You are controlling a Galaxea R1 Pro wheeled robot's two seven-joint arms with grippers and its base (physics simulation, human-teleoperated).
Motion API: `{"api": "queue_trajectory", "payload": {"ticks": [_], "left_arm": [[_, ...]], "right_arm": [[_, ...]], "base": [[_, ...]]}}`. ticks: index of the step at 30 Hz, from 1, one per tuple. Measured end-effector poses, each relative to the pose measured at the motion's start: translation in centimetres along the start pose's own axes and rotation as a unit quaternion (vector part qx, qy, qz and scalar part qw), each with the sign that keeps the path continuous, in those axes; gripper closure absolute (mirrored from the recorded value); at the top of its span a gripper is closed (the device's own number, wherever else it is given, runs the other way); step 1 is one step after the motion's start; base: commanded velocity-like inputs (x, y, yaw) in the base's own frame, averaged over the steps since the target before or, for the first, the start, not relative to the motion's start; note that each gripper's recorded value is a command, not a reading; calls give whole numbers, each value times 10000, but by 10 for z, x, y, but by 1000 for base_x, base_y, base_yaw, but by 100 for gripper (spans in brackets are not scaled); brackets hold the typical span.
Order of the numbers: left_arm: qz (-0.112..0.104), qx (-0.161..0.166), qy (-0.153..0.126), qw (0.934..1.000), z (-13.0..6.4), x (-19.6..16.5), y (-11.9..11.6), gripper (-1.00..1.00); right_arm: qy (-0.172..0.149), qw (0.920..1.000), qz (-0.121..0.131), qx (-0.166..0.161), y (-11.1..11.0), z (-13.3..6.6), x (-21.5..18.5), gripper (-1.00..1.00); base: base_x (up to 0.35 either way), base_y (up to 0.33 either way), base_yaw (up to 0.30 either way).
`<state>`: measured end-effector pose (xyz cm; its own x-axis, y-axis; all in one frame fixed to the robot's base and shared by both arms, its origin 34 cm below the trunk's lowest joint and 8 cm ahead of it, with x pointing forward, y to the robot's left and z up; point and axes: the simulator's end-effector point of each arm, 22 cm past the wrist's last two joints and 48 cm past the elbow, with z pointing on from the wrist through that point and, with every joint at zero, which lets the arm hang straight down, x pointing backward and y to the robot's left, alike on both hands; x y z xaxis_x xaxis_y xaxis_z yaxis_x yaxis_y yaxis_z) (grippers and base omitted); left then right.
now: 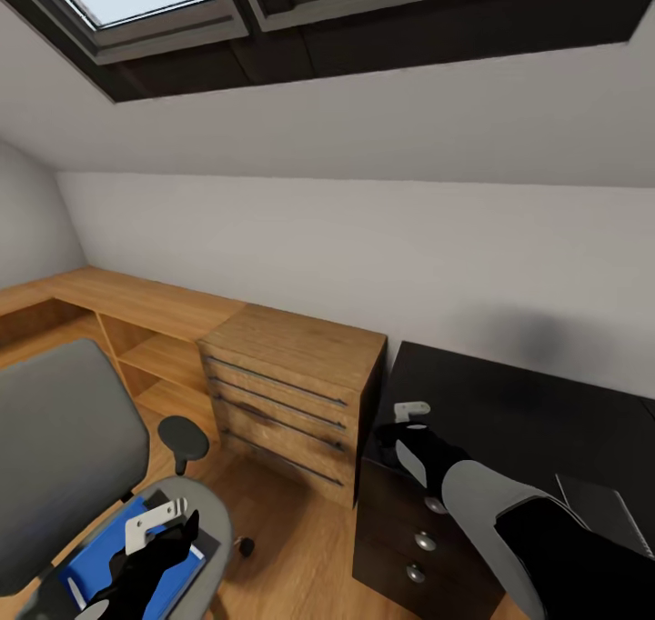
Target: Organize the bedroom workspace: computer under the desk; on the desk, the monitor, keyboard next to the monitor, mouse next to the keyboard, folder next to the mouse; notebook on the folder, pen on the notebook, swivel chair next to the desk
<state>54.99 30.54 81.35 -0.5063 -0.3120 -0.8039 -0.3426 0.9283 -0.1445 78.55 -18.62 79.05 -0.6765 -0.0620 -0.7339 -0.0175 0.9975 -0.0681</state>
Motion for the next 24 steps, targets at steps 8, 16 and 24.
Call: {"api": "queue_trajectory", "payload": {"ticks": [8,16,24], "left_arm": [[1,0,-3,10000,7,9,2,-100],[0,1,-2,10000,15,19,3,-100],[-1,1,-3,10000,22,30,5,-100]], "right_arm": [[253,9995,106,-133,3,9,20,-100],[265,9995,110,-148,5,17,29,-100],[264,9995,110,-150,6,25,38,-100]], "base": [[0,0,0],[0,0,0],[0,0,0]]}}
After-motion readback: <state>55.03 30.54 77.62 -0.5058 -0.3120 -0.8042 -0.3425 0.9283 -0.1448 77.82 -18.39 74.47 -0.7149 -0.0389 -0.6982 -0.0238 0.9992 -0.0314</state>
